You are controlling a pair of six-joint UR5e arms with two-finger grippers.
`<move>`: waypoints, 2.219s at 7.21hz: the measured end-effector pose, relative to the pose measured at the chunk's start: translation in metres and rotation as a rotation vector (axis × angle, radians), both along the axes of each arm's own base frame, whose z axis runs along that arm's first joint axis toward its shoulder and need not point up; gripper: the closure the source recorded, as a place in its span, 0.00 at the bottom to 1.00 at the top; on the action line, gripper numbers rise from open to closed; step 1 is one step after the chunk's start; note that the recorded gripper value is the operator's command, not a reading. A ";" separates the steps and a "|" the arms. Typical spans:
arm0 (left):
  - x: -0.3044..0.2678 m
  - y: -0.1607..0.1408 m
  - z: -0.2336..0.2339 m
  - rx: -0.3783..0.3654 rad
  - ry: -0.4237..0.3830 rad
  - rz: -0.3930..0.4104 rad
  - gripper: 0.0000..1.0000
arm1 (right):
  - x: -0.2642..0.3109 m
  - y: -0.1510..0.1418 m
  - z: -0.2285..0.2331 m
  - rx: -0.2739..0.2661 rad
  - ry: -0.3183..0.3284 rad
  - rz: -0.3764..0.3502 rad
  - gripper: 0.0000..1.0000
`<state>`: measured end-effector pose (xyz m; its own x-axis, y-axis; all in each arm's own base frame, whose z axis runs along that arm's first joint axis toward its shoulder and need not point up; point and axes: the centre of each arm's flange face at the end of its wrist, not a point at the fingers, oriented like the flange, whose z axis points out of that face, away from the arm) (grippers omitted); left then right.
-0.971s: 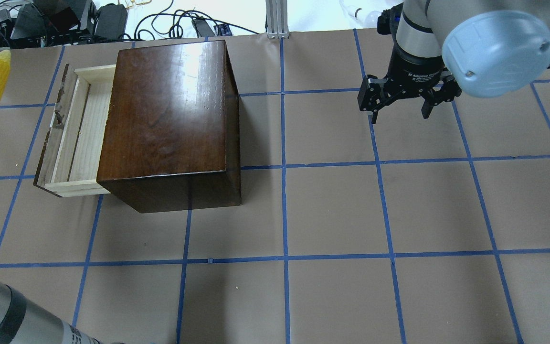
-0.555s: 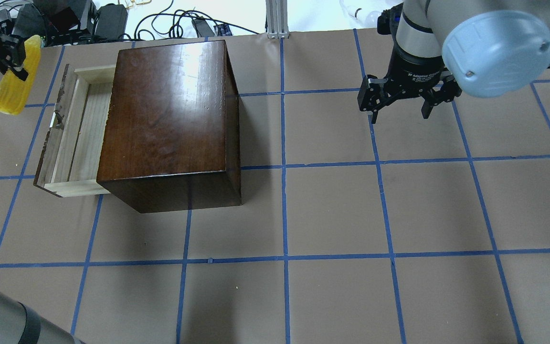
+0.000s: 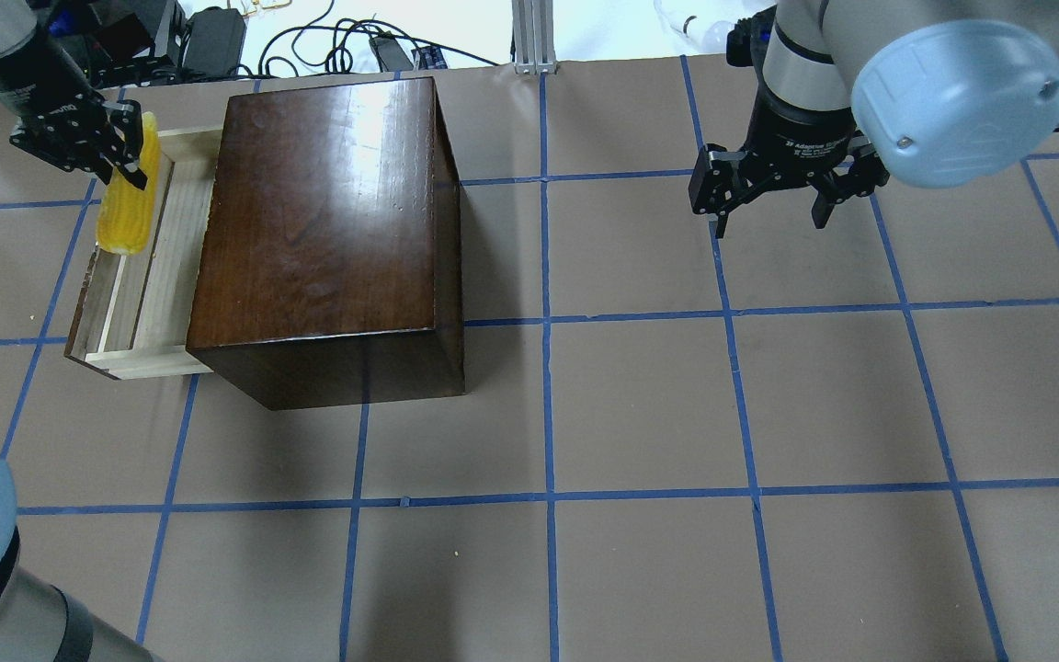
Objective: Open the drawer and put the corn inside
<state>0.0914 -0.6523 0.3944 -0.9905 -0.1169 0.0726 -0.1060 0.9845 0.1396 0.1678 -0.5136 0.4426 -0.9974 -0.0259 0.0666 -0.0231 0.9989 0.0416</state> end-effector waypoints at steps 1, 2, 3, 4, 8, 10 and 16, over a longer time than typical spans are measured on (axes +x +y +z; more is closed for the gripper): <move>-0.001 -0.001 -0.013 0.014 0.026 0.014 1.00 | 0.000 0.000 0.000 0.000 0.000 0.000 0.00; -0.002 -0.003 -0.022 0.026 0.040 0.019 1.00 | 0.000 0.000 0.000 -0.001 0.000 0.000 0.00; -0.001 -0.005 -0.031 0.033 0.048 0.017 1.00 | 0.000 0.000 0.000 -0.001 0.001 0.000 0.00; -0.001 -0.008 -0.038 0.038 0.053 0.009 0.99 | 0.000 0.000 0.000 -0.001 0.001 0.000 0.00; 0.001 -0.024 -0.066 0.015 0.081 0.004 0.00 | 0.000 0.000 0.000 0.000 0.002 0.000 0.00; 0.002 -0.025 -0.066 0.011 0.079 0.006 0.00 | 0.000 0.000 0.000 -0.001 0.002 0.000 0.00; -0.014 -0.012 0.015 -0.065 -0.038 -0.029 0.00 | 0.000 0.000 0.000 0.000 0.002 0.000 0.00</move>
